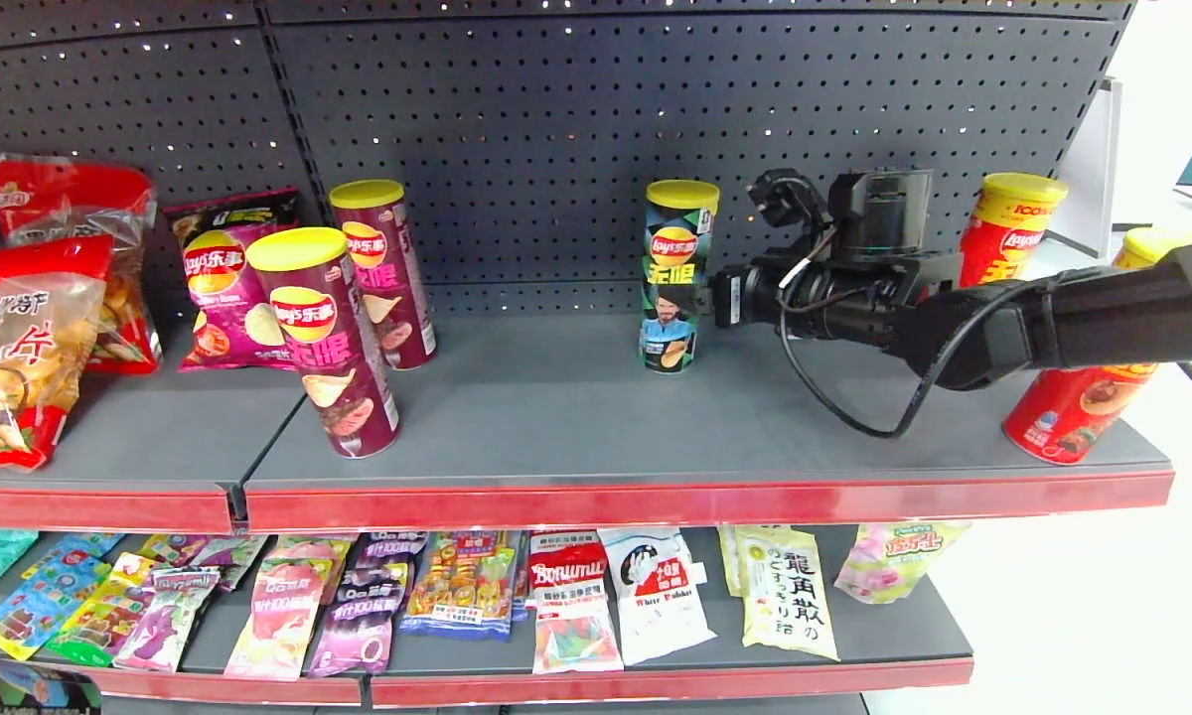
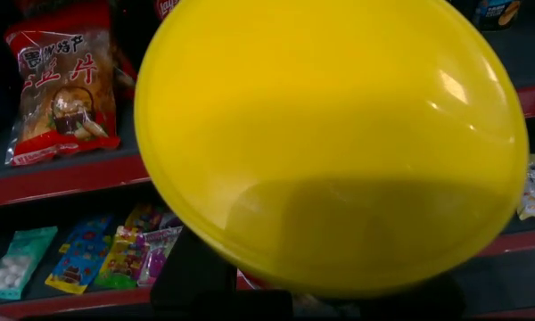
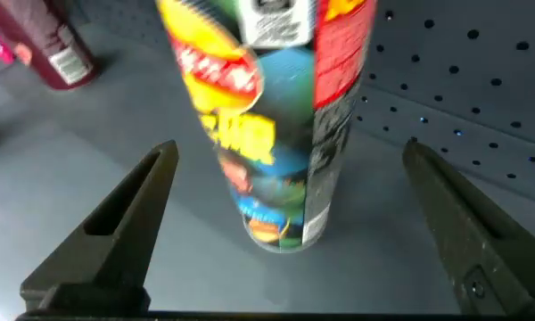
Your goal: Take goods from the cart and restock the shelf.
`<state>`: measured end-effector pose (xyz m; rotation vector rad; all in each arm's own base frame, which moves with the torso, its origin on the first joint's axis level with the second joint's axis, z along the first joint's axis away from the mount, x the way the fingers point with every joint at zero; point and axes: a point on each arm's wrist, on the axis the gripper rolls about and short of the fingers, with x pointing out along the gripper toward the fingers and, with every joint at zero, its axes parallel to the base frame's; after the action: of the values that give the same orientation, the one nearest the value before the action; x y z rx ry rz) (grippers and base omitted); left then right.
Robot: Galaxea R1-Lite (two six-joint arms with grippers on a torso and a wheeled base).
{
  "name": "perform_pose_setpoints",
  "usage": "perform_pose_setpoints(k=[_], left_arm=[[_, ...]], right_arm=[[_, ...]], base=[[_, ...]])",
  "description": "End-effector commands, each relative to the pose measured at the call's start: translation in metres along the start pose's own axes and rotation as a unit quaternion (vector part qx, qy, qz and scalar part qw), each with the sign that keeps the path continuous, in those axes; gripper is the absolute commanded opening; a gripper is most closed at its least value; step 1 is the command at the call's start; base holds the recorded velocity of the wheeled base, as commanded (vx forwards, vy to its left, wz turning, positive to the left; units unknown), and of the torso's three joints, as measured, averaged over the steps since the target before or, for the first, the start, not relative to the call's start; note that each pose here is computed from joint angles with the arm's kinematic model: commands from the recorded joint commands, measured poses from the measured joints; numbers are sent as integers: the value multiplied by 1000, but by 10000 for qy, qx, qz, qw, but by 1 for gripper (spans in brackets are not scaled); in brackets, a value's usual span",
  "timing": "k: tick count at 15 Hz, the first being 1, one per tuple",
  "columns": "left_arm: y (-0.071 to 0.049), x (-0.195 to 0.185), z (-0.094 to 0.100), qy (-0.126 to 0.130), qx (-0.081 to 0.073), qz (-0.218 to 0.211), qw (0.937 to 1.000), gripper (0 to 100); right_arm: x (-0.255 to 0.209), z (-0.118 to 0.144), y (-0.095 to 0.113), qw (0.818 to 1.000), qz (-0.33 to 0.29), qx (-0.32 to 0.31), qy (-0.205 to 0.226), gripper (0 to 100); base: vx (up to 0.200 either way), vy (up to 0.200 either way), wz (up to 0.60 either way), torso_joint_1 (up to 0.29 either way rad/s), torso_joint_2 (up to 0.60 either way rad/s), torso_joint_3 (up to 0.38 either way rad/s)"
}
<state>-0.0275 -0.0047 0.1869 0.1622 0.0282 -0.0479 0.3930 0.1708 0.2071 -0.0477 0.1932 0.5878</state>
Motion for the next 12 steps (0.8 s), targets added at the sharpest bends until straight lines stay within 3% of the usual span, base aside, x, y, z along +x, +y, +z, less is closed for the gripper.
perform_pose_setpoints(k=[1,12], left_arm=[[0,0,0,15,0,-6,10000,0],[0,0,-2,22,-1,-7,10000,0]], right_arm=[[9,4,1,9999,39,116,-112,100],[47,12,12,9987,109,29,-493,100]], base=[[0,0,0,0,0,0],[0,0,0,0,0,0]])
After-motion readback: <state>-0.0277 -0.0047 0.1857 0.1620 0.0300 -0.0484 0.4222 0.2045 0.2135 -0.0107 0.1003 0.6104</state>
